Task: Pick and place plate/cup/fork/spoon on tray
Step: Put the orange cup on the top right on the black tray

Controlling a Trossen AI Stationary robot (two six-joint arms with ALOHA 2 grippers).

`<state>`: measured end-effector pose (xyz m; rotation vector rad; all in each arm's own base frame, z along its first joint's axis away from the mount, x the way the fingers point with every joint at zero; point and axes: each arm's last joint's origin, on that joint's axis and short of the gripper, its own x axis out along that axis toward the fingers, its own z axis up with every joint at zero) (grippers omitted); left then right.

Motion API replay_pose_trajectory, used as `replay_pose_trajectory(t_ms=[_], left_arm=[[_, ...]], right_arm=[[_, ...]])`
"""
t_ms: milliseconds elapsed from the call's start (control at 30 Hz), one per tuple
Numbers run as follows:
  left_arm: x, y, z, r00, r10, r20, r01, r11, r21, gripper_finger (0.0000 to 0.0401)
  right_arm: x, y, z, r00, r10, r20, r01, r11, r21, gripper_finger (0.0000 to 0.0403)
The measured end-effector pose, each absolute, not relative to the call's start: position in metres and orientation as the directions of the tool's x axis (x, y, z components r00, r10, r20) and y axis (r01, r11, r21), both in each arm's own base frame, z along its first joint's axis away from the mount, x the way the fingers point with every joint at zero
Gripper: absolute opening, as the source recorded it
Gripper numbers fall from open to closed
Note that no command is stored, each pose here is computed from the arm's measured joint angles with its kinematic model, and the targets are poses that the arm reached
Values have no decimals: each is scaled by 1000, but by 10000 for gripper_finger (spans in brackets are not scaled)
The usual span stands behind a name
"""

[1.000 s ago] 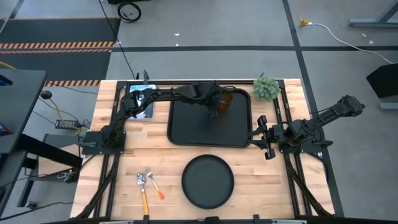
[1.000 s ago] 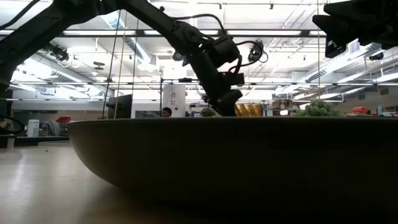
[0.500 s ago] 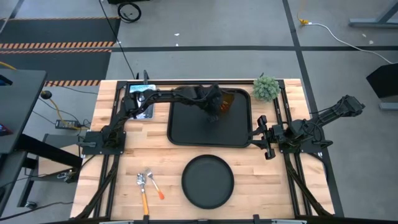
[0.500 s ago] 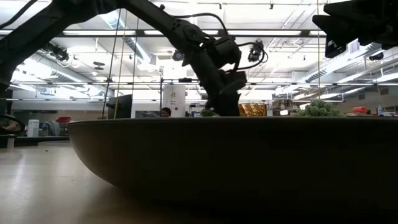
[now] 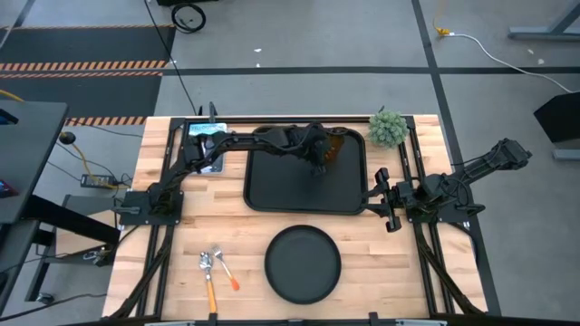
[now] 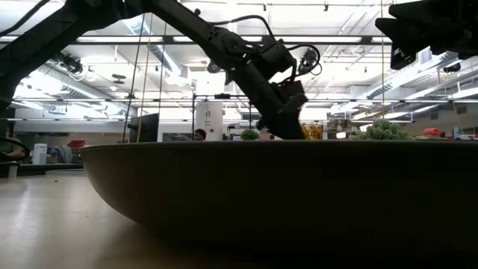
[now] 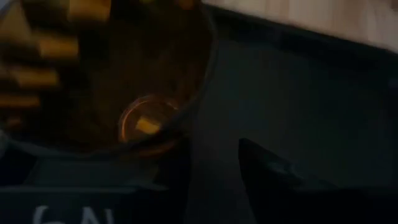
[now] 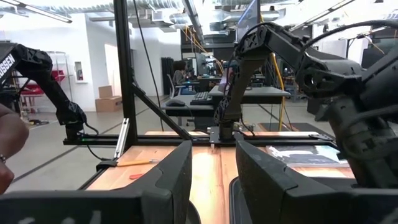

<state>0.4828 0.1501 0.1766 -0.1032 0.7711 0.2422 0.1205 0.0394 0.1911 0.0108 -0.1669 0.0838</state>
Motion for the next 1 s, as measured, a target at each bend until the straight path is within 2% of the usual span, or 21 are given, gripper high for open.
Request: replay_pose_trajectory(t_ms=[267, 400, 567, 800, 1000], left_arm=[[489, 151, 171, 719, 203, -665, -245, 969, 31, 141], [483, 152, 170, 662, 235, -711, -256, 963, 80, 141], [479, 163, 175, 646, 314, -696, -324, 938, 123, 141], [483, 166, 175, 663, 373, -649, -377, 915, 142, 141], [488, 167, 180, 714, 372, -593, -374, 919, 126, 141]], right_arm=[[121, 39, 191, 983, 83, 164, -84, 996, 3, 132], [121, 39, 191, 983, 83, 164, -84, 996, 3, 132], [121, 39, 191, 983, 83, 165, -84, 996, 3, 132], [121, 39, 191, 983, 82, 165, -84, 996, 4, 132], [121, 39, 191, 983, 83, 165, -84, 996, 4, 132]])
